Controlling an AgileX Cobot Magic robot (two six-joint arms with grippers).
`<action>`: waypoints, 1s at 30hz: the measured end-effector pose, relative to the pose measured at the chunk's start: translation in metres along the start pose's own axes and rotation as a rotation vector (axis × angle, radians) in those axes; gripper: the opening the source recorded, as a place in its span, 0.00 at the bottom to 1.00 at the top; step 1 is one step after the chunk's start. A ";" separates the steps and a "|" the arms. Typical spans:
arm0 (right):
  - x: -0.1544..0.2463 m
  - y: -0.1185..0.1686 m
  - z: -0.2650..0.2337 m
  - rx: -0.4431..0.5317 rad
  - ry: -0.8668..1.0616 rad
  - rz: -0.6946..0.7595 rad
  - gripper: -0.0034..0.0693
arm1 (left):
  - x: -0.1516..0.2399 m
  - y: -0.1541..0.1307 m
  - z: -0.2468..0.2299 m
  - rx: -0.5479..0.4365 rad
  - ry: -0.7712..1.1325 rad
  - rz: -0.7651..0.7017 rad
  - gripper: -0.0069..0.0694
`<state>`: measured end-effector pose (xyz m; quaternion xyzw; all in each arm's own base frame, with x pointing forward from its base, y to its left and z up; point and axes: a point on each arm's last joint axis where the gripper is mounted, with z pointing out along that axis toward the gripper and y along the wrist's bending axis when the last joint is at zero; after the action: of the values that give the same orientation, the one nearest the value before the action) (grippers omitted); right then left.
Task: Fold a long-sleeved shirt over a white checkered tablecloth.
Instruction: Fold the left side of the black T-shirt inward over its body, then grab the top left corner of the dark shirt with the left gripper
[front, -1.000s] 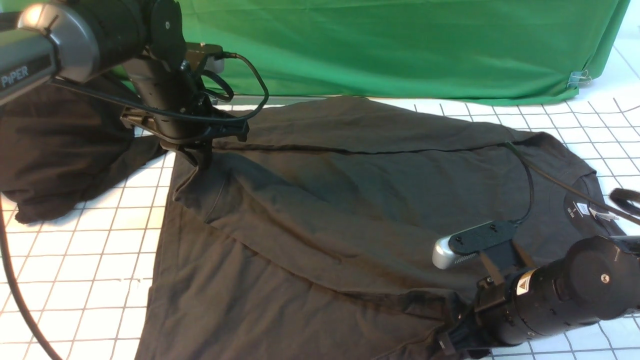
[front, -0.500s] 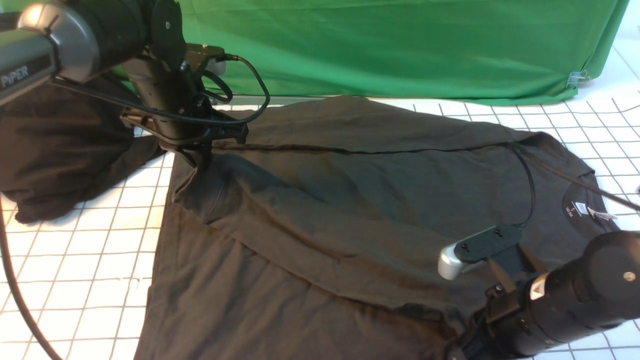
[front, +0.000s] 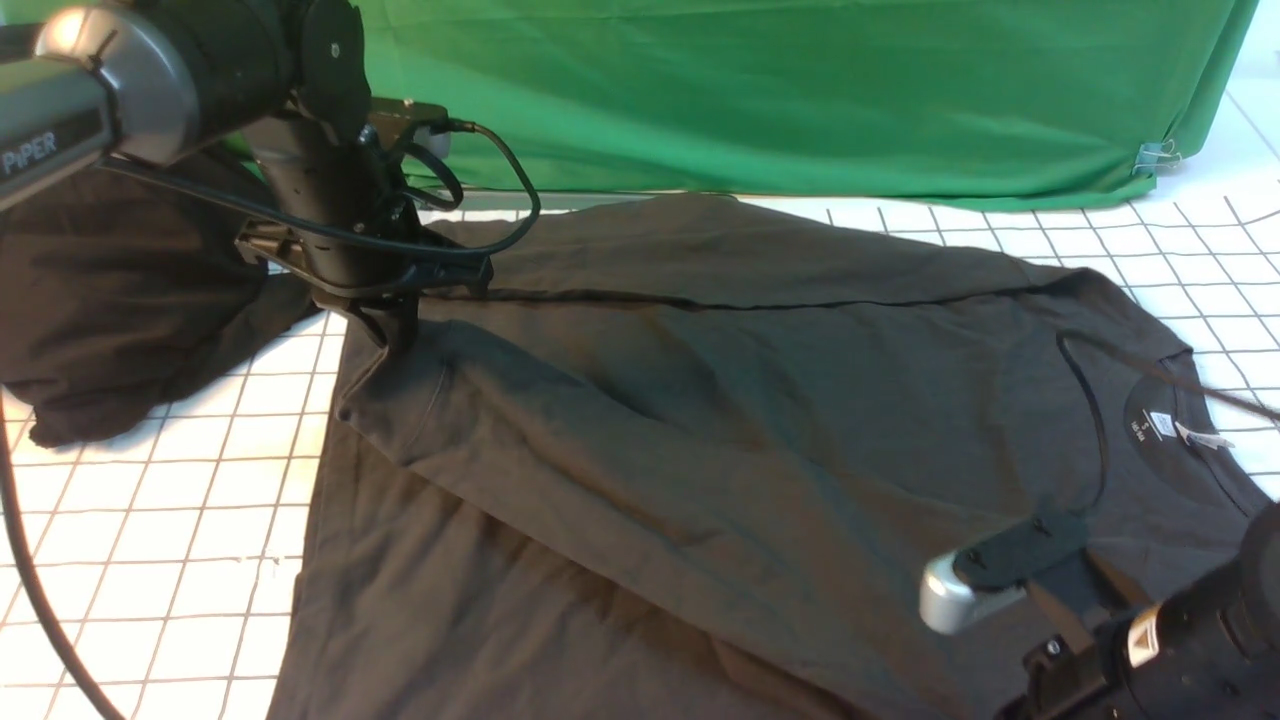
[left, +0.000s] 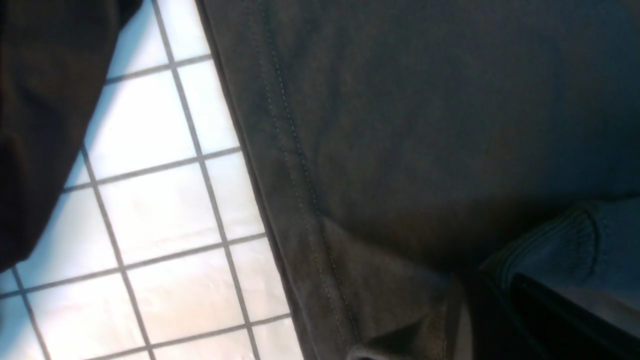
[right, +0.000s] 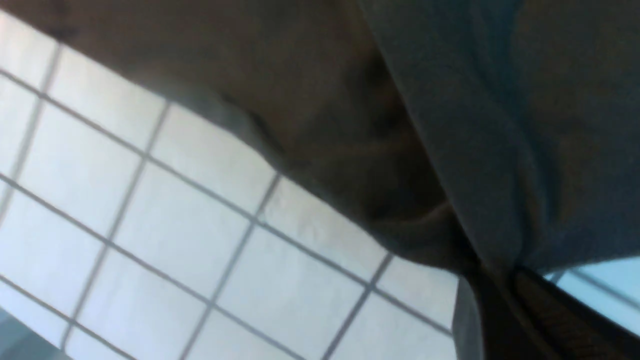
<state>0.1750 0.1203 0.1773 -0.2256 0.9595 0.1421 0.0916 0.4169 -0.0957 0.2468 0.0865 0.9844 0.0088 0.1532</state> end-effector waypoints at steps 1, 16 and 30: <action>0.002 -0.001 0.002 0.002 0.003 0.003 0.07 | 0.000 0.000 0.000 0.000 0.000 0.004 0.11; 0.004 -0.001 0.003 0.001 0.006 0.008 0.07 | -0.001 0.001 0.000 -0.008 -0.007 0.013 0.22; 0.013 0.001 0.002 -0.018 0.099 0.047 0.55 | -0.002 0.013 0.000 -0.099 -0.019 -0.072 0.53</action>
<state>0.1635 0.1167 0.1724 -0.2106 0.9665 0.1414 0.0387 0.4206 -0.0828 0.2481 0.0434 0.9837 0.0513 0.1668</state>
